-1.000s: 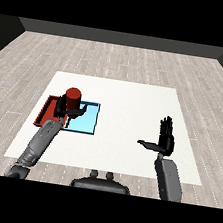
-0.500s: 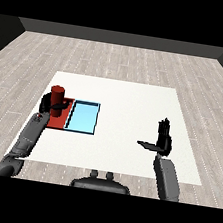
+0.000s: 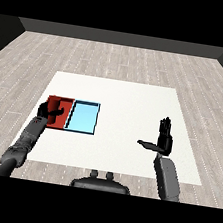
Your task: Pick the red can and put it in the red box
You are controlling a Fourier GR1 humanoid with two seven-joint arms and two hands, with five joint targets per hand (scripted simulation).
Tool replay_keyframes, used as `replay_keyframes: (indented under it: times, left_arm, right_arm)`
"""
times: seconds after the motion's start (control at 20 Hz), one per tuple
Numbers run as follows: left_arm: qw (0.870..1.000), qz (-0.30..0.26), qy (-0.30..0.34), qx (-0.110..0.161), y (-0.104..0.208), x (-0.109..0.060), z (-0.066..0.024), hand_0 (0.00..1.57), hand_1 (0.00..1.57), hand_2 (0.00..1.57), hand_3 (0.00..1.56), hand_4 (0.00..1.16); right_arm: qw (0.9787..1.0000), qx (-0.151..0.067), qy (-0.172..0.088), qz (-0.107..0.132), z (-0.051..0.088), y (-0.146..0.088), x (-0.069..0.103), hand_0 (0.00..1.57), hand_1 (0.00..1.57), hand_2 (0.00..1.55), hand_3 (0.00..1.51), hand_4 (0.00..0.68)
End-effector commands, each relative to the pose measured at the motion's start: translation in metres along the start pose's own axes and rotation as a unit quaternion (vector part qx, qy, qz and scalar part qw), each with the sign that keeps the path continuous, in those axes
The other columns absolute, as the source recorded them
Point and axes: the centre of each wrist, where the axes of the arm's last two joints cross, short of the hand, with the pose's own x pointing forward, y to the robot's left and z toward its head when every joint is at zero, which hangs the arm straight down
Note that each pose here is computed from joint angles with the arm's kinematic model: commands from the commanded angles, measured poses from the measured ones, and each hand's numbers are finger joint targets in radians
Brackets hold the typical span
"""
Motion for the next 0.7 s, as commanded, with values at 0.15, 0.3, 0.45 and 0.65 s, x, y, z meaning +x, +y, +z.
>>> replay_keyframes:
  times: [0.15, 0.3, 0.45, 0.65]
  left_arm:
    - [0.995, -0.027, 0.093, -0.008, -0.002, -0.024, 0.0023, 0.8, 0.8, 0.75, 0.0, 0.71]
    - [0.995, -0.032, 0.092, -0.031, -0.008, -0.04, 0.0107, 1.25, 1.25, 1.17, 0.0, 0.46]
    - [0.991, -0.073, 0.08, -0.076, 0.009, -0.04, 0.0043, 0.0, 0.0, 0.0, 0.0, 0.65]
    - [0.981, -0.13, 0.11, -0.092, 0.003, -0.021, -0.0016, 0.0, 0.0, 0.0, 0.0, 0.0]
  right_arm:
    - [0.9996, 0.002, -0.027, -0.002, 0.007, 0.006, -0.003, 0.0, 0.0, 0.0, 0.0, 0.0]
    - [0.9998, 0.007, -0.017, -0.011, 0.015, 0.002, 0.006, 0.0, 0.0, 0.0, 0.0, 0.0]
    - [0.9996, 0.011, -0.025, -0.012, 0.001, 0.006, 0.01, 0.0, 0.0, 0.0, 0.0, 0.0]
    - [0.9991, 0.014, -0.038, -0.013, 0.001, 0.001, 0.006, 0.0, 0.0, 0.0, 0.0, 0.0]
